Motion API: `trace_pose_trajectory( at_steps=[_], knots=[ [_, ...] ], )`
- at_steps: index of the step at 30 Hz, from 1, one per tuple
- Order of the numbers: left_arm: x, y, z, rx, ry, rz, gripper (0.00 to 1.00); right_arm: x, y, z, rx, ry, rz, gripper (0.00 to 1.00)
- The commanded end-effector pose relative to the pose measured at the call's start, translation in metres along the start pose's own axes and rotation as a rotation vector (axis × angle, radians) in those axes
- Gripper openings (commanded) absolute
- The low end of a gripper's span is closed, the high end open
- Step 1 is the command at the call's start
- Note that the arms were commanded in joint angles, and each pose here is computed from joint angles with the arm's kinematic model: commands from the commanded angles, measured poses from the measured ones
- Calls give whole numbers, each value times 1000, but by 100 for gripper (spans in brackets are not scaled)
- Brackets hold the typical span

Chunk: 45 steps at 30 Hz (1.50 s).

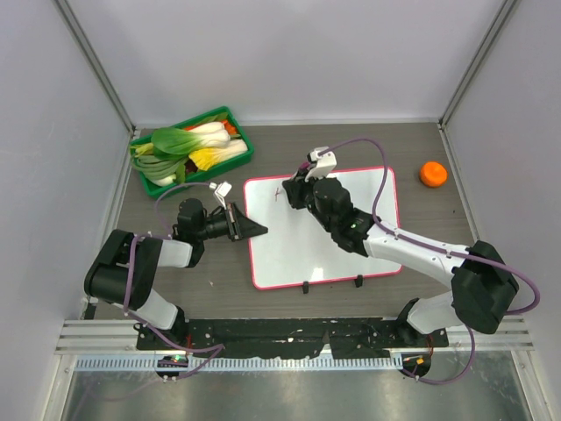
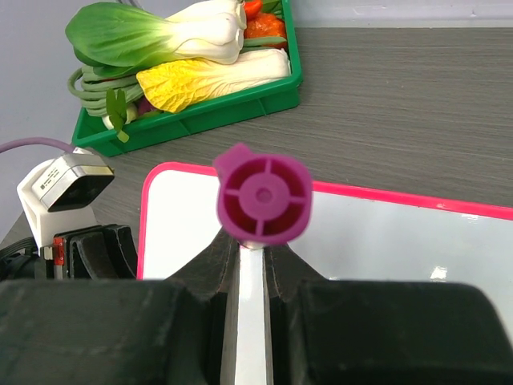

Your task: Write a sentence on the whiteboard

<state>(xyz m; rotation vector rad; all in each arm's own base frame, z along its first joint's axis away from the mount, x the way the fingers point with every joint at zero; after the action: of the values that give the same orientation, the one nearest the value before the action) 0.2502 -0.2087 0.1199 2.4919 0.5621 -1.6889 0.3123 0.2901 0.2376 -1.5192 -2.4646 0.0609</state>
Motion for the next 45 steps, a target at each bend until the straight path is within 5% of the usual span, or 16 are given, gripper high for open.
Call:
trace_pose_trajectory(
  at_steps=[1, 27, 45],
  knots=[
    [40, -1, 19, 18, -35, -151, 0, -13, -3, -9, -24, -11, 59, 1],
    [41, -1, 19, 19, -37, -153, 0, -6, -5, -49, -120, 26, 32, 1],
    [39, -1, 19, 19, -32, -147, 0, -15, 7, -29, -84, 39, 45, 1]
  ],
)
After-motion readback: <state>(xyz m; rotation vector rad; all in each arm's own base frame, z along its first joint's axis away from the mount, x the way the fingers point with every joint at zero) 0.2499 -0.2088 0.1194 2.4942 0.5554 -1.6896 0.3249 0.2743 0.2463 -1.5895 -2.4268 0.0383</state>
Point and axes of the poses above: each gripper's point midway between its finger pads, its own y axis out along the fingers, its own x axis along the line the jaws close on, z = x × y, the point moved 3 cm from there along -y, back along the fingers, and after that the axes turned 8 degrees about -y, right-handed, at the moved point
